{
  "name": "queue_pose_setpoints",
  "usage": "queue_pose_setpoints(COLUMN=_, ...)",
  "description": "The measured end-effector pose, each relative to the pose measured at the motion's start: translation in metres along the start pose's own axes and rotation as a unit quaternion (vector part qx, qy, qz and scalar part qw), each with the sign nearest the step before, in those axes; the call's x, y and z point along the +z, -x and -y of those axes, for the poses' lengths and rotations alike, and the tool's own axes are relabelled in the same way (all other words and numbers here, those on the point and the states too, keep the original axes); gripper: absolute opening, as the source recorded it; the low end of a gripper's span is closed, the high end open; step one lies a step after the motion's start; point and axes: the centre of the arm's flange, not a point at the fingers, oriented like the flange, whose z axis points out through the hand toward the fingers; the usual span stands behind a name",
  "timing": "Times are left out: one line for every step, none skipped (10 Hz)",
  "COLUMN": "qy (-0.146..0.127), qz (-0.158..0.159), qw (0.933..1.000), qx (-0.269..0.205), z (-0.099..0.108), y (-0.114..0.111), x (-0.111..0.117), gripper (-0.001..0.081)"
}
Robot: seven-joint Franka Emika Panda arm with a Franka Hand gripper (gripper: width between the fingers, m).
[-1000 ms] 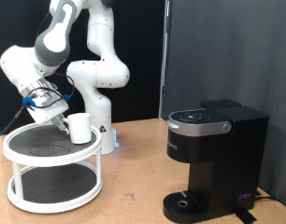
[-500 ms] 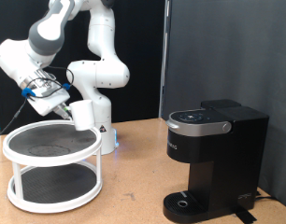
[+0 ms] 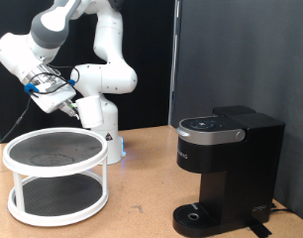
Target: Make a cup of coffee with the keurig machine
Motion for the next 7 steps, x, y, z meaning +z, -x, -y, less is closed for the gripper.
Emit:
queue_pose_setpoints(qy=0.007, qz=0.001, qw=0.9998, qx=0.019, z=-0.003, y=0.01, x=0.009, gripper=0.0003)
queue_pose_setpoints(qy=0.008, qz=-0.004, qw=0.9993, qx=0.035, z=-0.006, y=0.022, x=0.018, gripper=0.0003)
queue_pose_setpoints(qy=0.0, qz=-0.011, qw=0.9987, qx=0.049, z=-0.008, y=0.033, x=0.028, gripper=0.0003)
queue_pose_setpoints(qy=-0.012, qz=-0.013, qw=0.9981, qx=0.059, z=-0.009, y=0.045, x=0.038, gripper=0.0003)
queue_pose_setpoints(qy=-0.026, qz=-0.011, qw=0.9974, qx=0.066, z=-0.01, y=0.057, x=0.048, gripper=0.0003)
queue_pose_setpoints(qy=-0.038, qz=-0.007, qw=0.9967, qx=0.072, z=-0.011, y=0.067, x=0.057, gripper=0.0003)
queue_pose_setpoints(qy=-0.049, qz=-0.001, qw=0.9959, qx=0.076, z=-0.012, y=0.077, x=0.067, gripper=0.0003)
